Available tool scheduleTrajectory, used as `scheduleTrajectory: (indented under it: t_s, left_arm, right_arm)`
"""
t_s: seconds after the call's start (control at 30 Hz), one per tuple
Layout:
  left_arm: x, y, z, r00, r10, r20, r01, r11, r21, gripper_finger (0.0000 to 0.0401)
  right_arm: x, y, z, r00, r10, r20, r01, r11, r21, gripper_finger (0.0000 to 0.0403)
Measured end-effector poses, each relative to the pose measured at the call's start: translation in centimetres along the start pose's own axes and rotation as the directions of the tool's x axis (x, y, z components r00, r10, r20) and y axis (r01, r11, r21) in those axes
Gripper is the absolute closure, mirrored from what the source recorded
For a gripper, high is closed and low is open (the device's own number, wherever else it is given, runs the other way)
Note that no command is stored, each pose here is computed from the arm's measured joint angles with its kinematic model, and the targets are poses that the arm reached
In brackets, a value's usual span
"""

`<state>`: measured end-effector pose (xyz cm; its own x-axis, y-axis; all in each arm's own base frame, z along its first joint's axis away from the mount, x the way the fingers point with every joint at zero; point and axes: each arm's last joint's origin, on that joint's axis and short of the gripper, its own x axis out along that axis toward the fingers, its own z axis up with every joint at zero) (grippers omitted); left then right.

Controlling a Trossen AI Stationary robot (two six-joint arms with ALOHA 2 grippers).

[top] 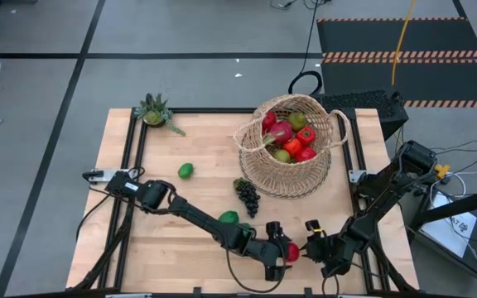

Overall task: Build produce basket
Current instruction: Put the red tomato into the brown basket

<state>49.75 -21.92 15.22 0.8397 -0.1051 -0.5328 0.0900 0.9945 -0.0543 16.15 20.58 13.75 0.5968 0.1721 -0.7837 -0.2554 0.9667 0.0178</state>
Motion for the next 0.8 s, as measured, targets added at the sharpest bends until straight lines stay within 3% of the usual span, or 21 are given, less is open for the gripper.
scheduleTrajectory:
  t_s: [0.43, 0.8]
  left_arm:
    - [1.6, 0.4, -2.0, 0.999, 0.021, -0.04, -0.02, 1.0, 0.015, 0.0002]
    - [2.1, 0.7, -2.3, 0.999, -0.003, -0.033, 0.004, 1.0, 0.026, 0.0007]
  right_arm:
    - [0.0, 0.0, 0.0, 1.0, 0.002, 0.003, -0.002, 1.0, 0.008, 0.0326]
    - [0.0, -0.1, -0.1, 1.0, 0.001, -0.003, -0.001, 1.0, 0.004, 0.0326]
